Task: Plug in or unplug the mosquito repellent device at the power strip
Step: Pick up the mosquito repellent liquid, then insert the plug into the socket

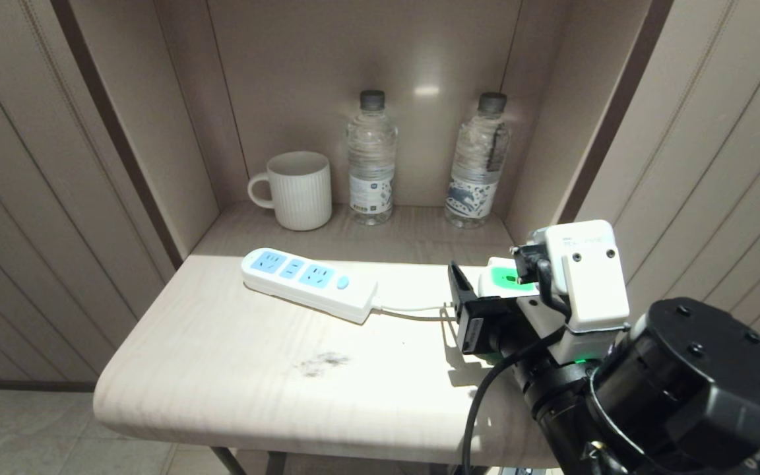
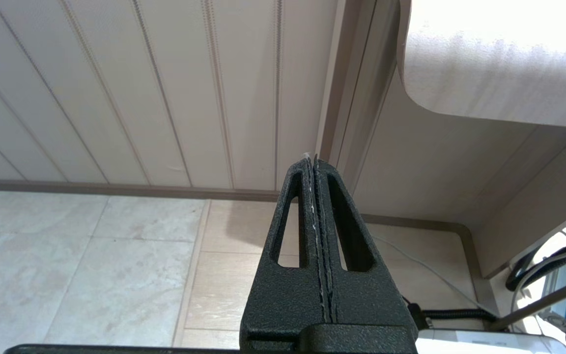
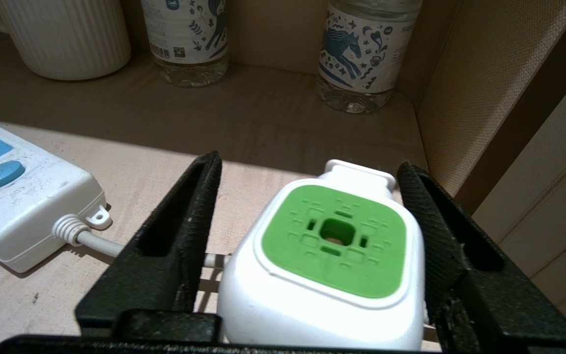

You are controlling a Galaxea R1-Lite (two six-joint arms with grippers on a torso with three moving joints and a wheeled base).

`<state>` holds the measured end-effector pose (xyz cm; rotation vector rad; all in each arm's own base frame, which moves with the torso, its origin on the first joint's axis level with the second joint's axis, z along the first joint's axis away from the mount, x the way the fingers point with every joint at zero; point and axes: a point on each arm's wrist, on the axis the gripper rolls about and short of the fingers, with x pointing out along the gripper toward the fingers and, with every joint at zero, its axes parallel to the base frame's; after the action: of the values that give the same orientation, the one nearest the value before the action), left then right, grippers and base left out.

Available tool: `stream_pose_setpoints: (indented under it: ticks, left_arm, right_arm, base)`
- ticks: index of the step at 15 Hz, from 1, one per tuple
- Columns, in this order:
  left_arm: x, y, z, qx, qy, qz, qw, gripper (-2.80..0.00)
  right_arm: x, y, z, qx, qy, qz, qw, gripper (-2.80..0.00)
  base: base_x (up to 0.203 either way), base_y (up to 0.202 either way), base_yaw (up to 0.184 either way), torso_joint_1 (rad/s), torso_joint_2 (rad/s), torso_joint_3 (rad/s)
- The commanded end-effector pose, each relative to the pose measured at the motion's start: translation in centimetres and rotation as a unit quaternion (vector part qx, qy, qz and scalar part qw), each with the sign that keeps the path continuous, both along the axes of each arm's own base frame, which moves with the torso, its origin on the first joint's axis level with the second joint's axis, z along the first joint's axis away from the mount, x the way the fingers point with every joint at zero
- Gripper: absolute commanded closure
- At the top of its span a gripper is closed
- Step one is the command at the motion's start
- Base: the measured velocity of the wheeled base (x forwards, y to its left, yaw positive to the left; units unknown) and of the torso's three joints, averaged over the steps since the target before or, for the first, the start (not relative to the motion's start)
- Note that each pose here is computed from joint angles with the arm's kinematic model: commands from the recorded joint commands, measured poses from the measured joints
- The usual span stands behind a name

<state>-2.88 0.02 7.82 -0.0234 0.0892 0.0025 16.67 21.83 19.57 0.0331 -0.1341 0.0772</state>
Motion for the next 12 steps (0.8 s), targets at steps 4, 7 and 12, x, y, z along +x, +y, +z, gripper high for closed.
stream_pose_setpoints:
  ticks: [4,7,12]
  left_arm:
    - [0.0,0.0,0.0,0.000,0.001,0.001,1.0000,0.00]
    - [0.0,0.0,0.0,0.000,0.001,0.000,1.0000,0.00]
    - [0.0,0.0,0.0,0.000,0.001,0.000,1.0000,0.00]
  right_arm:
    - [-0.1,-0.1,-0.1,0.001,-0.001,-0.002,1.000,0.00]
    - [-0.1,-0.2,0.0,0.000,-0.001,-0.002,1.000,0.00]
    - [-1.0,-1.3,5.2,0.020,-0.051,-0.010,0.998,0.00]
  base:
    - [0.000,0.000,0.000,0.000,0.00,0.000]
    - [0.000,0.000,0.000,0.000,0.00,0.000]
    - [0.000,0.000,0.000,0.000,0.00,0.000]
